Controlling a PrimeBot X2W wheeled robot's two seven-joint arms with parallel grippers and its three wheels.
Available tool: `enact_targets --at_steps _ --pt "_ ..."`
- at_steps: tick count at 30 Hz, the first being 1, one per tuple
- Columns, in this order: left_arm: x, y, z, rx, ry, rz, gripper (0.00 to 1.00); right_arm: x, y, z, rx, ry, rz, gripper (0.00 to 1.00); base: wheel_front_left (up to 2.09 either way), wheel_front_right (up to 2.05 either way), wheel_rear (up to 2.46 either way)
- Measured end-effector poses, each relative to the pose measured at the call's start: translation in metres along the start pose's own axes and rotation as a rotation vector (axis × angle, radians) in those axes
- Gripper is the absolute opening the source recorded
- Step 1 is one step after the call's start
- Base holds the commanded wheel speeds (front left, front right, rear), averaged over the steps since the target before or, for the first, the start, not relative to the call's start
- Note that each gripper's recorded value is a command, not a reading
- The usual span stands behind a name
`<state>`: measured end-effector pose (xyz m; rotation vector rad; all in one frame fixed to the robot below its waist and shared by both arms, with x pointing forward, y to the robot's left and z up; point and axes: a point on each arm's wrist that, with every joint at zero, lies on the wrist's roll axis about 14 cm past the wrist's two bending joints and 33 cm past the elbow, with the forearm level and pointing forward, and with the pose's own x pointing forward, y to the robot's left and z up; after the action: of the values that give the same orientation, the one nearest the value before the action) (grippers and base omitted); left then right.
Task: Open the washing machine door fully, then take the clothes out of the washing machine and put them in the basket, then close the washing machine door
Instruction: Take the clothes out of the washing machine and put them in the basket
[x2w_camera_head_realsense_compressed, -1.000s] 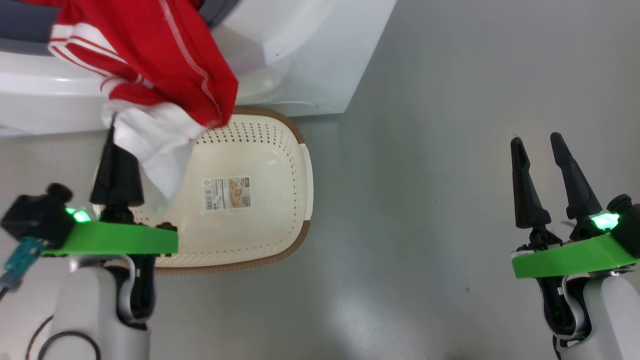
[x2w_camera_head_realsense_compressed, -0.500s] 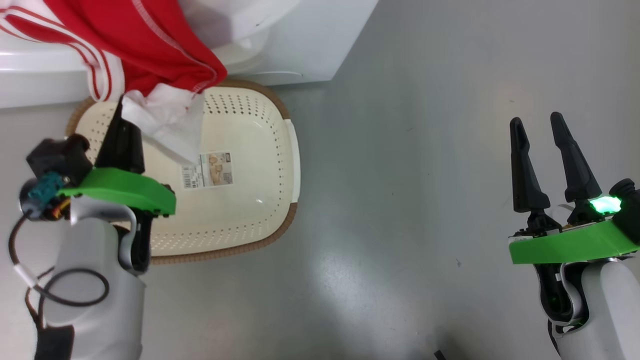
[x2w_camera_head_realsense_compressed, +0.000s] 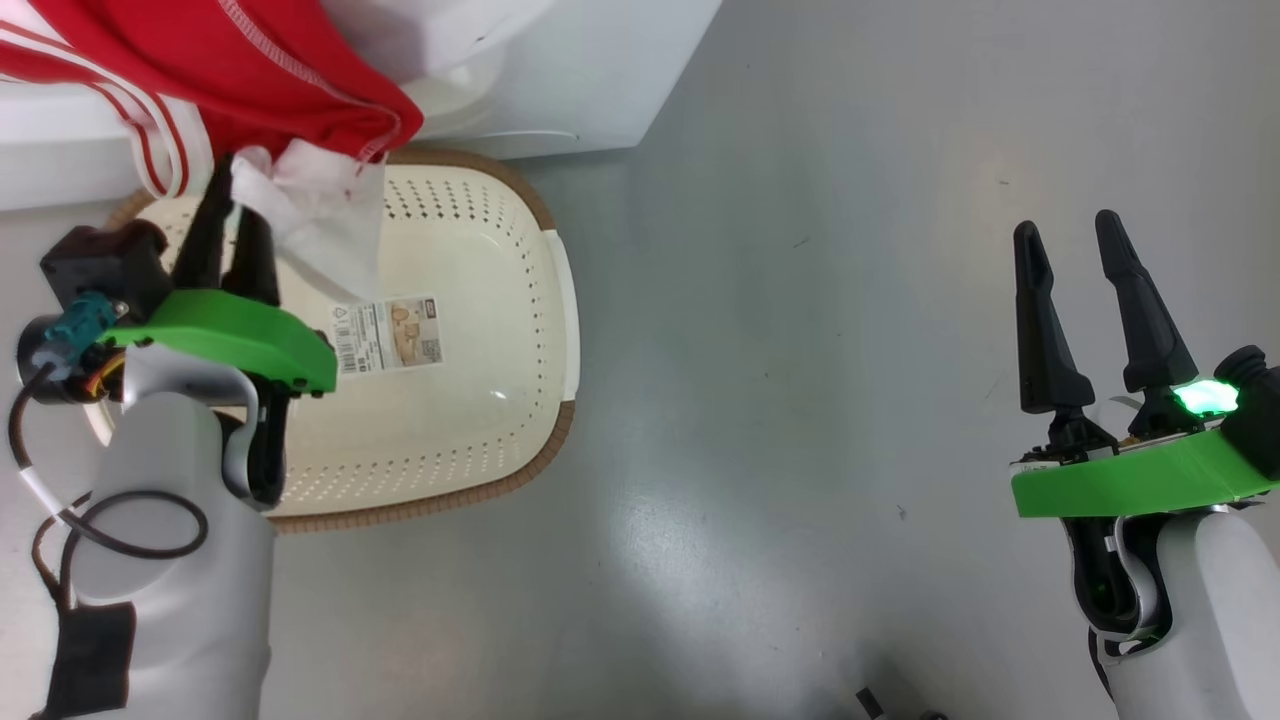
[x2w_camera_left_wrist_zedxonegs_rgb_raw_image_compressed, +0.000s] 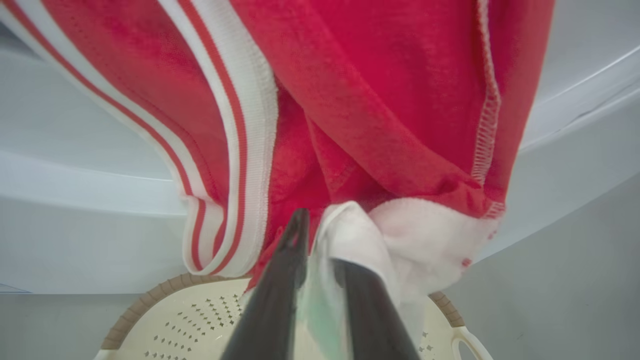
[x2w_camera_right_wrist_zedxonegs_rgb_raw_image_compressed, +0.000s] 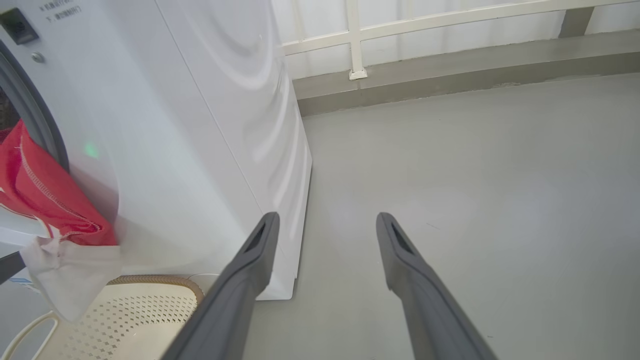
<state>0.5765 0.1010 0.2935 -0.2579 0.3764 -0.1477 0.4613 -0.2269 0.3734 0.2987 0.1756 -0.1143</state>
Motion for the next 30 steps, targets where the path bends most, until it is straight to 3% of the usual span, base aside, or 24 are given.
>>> enact_targets --at_steps 9,30 --pt "-0.007 0.004 0.021 -0.006 -0.049 0.014 1.00 0.001 0.008 0.007 0.009 -0.017 0.021 1.00 0.00 0.00 0.00" --pt "-0.071 0.026 0.039 -0.046 -0.145 0.077 1.00 0.002 0.025 0.010 0.014 -0.025 0.077 1.00 0.00 0.00 0.00"
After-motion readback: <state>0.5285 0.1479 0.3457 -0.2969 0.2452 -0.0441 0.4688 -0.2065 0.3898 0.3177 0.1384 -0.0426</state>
